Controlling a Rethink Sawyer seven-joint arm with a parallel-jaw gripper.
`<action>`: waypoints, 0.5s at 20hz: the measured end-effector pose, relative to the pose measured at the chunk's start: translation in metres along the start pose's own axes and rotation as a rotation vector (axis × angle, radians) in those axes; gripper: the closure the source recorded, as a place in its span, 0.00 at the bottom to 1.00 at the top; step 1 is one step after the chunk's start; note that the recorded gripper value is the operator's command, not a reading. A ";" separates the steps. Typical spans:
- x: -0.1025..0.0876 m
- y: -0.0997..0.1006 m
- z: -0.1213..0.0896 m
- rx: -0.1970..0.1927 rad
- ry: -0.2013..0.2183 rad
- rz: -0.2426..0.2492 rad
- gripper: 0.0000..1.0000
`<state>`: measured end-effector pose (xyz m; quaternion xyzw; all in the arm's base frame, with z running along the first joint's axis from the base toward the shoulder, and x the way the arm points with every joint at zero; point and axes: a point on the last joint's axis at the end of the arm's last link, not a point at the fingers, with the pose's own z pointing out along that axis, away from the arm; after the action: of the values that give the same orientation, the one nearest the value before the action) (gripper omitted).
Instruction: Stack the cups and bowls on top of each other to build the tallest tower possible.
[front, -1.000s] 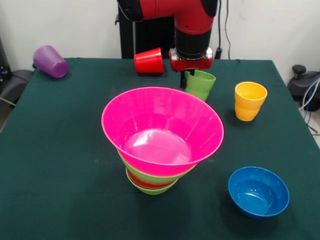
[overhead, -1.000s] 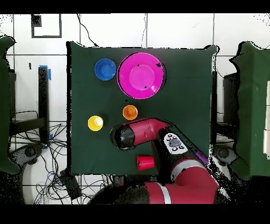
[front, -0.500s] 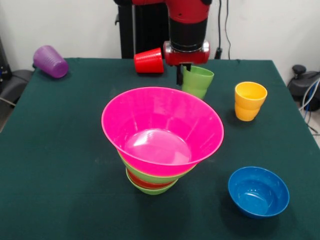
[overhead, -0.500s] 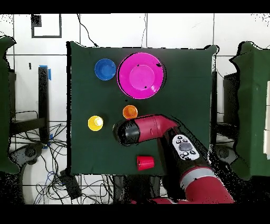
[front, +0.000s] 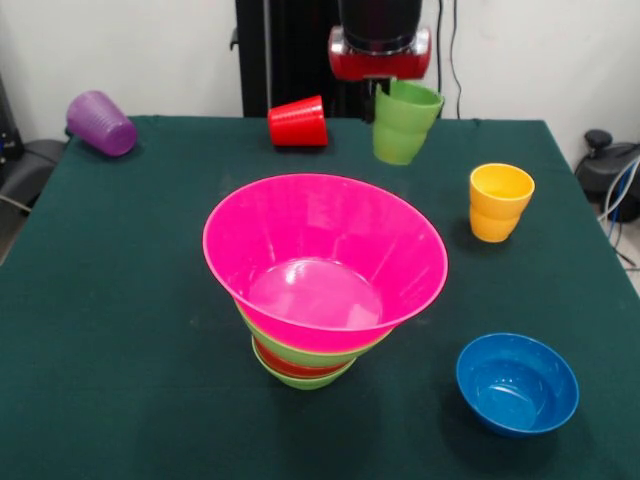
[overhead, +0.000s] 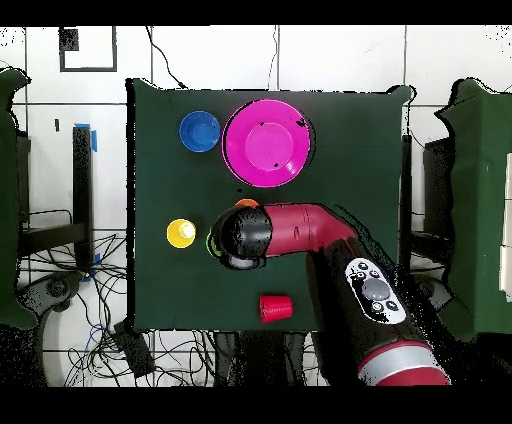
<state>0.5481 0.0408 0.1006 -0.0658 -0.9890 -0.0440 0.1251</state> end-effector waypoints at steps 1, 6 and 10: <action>0.003 0.005 -0.015 -0.008 0.047 0.013 1.00; 0.006 0.018 -0.050 -0.015 0.147 0.019 1.00; 0.000 0.025 -0.078 -0.009 0.199 0.013 1.00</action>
<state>0.5703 0.0573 0.1780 -0.0683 -0.9709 -0.0540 0.2229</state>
